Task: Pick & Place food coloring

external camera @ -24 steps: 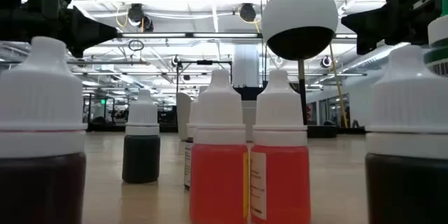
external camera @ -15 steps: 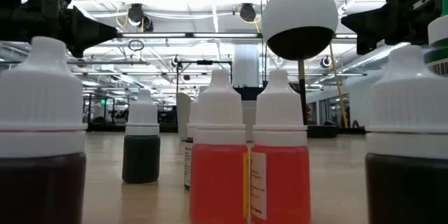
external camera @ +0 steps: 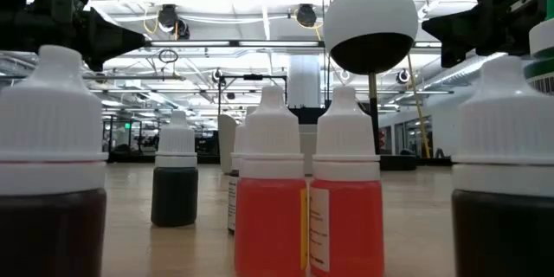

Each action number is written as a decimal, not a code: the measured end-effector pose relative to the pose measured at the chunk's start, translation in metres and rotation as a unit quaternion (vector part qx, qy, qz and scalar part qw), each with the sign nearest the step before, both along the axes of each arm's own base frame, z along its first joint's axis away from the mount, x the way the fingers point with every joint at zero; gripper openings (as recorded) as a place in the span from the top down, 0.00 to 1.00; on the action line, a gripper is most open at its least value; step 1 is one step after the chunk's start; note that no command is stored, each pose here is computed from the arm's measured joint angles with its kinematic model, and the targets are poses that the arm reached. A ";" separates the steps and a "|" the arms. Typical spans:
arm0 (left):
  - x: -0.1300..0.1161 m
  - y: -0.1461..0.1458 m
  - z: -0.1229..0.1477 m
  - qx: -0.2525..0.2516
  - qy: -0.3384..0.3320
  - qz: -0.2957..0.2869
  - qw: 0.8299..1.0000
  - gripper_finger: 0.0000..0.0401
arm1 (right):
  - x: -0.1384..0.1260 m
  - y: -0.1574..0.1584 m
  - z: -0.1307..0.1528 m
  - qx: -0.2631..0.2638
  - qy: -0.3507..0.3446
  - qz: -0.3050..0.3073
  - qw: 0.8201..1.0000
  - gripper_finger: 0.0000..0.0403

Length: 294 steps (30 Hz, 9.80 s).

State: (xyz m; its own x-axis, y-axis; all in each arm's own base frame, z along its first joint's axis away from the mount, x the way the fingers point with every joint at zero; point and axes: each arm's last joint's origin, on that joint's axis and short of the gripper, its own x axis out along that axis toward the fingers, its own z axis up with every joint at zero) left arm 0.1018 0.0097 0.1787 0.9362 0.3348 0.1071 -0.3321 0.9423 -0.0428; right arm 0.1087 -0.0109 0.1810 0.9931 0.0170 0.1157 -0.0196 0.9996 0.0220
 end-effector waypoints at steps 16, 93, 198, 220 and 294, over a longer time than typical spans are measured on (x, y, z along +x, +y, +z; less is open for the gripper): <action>0.000 0.000 0.000 0.000 0.000 0.000 1.000 0.87 | 0.000 0.000 0.000 0.000 0.000 0.000 1.000 1.00; 0.000 0.000 0.000 0.000 0.000 0.000 1.000 0.87 | 0.000 0.000 0.000 0.000 0.000 0.000 1.000 1.00; 0.000 0.002 -0.004 0.009 0.023 0.029 0.999 0.87 | -0.002 0.000 0.010 -0.062 -0.051 -0.009 0.997 1.00; 0.000 0.001 -0.003 0.009 0.019 0.026 0.999 0.87 | 0.022 0.055 0.114 -0.202 0.171 -0.051 0.963 1.00; 0.000 0.001 0.001 0.017 0.000 0.014 1.000 0.87 | 0.027 0.254 -0.015 0.020 0.292 -0.016 0.956 0.44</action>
